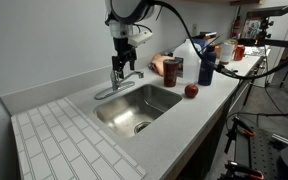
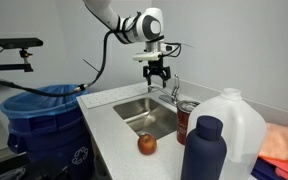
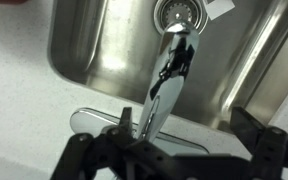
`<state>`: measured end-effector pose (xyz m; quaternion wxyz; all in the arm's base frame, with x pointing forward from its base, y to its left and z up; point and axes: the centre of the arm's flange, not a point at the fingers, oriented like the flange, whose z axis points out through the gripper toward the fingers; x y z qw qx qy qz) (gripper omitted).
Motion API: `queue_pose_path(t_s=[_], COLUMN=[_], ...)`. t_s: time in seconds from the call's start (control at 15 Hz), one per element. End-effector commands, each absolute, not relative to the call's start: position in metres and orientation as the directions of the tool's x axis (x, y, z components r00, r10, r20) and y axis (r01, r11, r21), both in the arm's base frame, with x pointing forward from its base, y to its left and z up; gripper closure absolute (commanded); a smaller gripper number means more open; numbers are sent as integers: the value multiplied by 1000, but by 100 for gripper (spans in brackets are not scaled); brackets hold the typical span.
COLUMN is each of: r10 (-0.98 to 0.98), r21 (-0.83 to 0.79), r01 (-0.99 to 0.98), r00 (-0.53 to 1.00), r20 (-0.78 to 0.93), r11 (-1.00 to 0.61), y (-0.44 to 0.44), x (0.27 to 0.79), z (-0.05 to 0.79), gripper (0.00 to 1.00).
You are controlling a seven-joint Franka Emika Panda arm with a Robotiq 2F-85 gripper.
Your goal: Move the faucet to the center of the sink
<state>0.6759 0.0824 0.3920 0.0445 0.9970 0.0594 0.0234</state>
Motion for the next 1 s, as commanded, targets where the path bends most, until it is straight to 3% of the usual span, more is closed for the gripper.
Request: queue_pose_path(t_s=[0.0, 0.47, 0.93], r10=[104, 78, 55], r21=[124, 99, 90], r01=[91, 56, 34], r00=[989, 969, 970], r20=[107, 235, 237], r11=[-988, -994, -995], y=[84, 86, 87], x=[666, 673, 671], z=[394, 392, 388], gripper=[0, 0, 0])
